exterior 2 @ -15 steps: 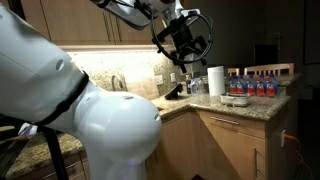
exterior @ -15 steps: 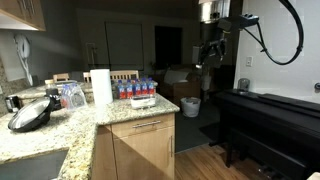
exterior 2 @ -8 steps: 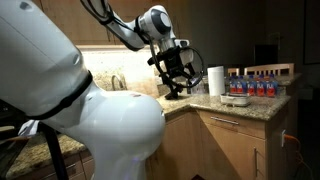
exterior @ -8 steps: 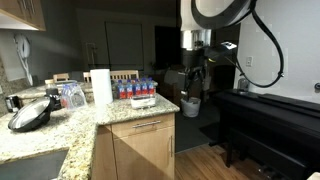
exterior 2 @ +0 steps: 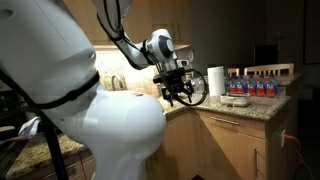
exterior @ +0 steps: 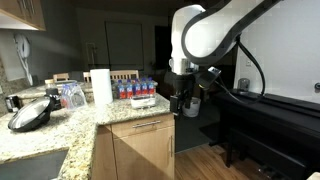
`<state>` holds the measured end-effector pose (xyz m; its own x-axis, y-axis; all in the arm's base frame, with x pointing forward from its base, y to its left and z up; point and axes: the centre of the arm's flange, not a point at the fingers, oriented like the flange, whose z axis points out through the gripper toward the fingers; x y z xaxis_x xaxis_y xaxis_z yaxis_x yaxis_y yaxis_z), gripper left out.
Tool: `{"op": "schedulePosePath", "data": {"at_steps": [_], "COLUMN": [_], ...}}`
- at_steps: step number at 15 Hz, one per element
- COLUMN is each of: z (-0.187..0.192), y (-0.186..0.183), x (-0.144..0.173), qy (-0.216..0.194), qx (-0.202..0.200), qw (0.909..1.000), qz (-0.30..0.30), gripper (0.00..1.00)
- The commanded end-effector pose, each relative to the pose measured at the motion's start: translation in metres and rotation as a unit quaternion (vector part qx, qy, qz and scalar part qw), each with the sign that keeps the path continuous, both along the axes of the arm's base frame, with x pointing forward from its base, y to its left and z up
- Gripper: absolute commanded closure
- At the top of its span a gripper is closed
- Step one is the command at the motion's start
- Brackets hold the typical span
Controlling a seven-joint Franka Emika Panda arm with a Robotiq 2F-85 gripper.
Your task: Open the top drawer
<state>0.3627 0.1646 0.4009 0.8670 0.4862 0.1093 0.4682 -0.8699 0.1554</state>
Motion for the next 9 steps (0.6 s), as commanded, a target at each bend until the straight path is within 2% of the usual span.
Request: {"op": "schedulePosePath", "data": {"at_steps": [1,3,5,8,9], "z": [0.002,0.006,0.040,0.056,0.057], "y": [0.000,0.000,-0.001,0.014,0.019], "x": [-0.001,-0.001,-0.011,-0.003,0.001], "qy": [-0.003,-0.006,-0.043,-0.100,-0.108], "qx": [0.001,0.001,-0.025,-0.038,-0.034], "qw": [1.0000,1.0000,0.9987,0.9938,0.9928], "qz": [0.000,0.000,0.008,0.031,0.037], "gripper": [0.00,0.00,0.00,0.00,0.00]}}
